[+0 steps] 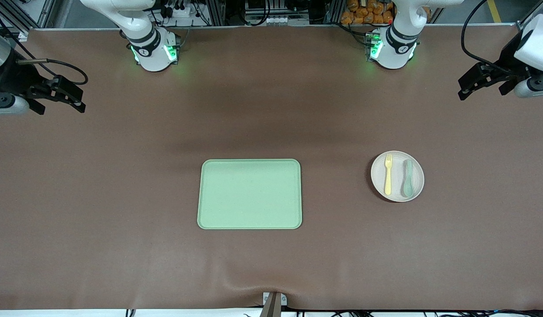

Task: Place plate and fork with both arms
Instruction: 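Reach the left gripper toward the rim of the white plate, then lower the left gripper and pinch the white plate's rim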

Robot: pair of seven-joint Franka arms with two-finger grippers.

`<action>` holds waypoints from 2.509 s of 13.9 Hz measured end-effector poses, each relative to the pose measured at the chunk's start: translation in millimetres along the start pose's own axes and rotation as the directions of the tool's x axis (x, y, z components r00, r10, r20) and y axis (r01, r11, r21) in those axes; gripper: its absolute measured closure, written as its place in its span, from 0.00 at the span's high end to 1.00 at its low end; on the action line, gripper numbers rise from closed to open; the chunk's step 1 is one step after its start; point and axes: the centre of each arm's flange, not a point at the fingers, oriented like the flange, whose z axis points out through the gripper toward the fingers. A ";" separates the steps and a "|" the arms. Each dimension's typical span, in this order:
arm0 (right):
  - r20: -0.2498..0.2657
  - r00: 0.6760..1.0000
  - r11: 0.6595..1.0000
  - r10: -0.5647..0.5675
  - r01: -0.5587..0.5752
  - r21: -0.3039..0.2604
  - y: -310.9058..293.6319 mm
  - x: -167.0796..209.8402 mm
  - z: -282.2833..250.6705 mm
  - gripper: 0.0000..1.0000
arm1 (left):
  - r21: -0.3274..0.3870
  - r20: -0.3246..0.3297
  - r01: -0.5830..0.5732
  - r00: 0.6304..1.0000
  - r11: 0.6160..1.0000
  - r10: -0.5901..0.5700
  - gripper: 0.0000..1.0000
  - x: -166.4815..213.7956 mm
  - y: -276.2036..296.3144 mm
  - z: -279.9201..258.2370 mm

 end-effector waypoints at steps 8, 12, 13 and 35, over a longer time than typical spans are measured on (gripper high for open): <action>0.000 1.000 1.000 0.000 0.000 0.000 0.3 0.0 0.1 1.00 | 0.009 0.047 0.004 0.999 1.000 -0.004 1.00 18.1 -16.1 26.4; 0.001 1.000 1.000 0.001 -0.001 0.000 0.7 0.0 0.3 1.00 | 0.016 0.071 0.055 0.996 0.998 -0.056 1.00 77.4 -41.7 132.4; 0.001 1.000 1.000 0.001 -0.001 0.000 0.7 0.0 0.4 1.00 | 0.014 0.062 0.062 0.996 0.998 -0.062 1.00 86.1 -47.3 166.4; 0.004 1.000 1.000 0.002 -0.002 0.001 1.4 -0.2 0.8 1.00 | -0.210 0.203 0.257 0.955 0.943 -0.215 0.59 82.9 -115.2 456.7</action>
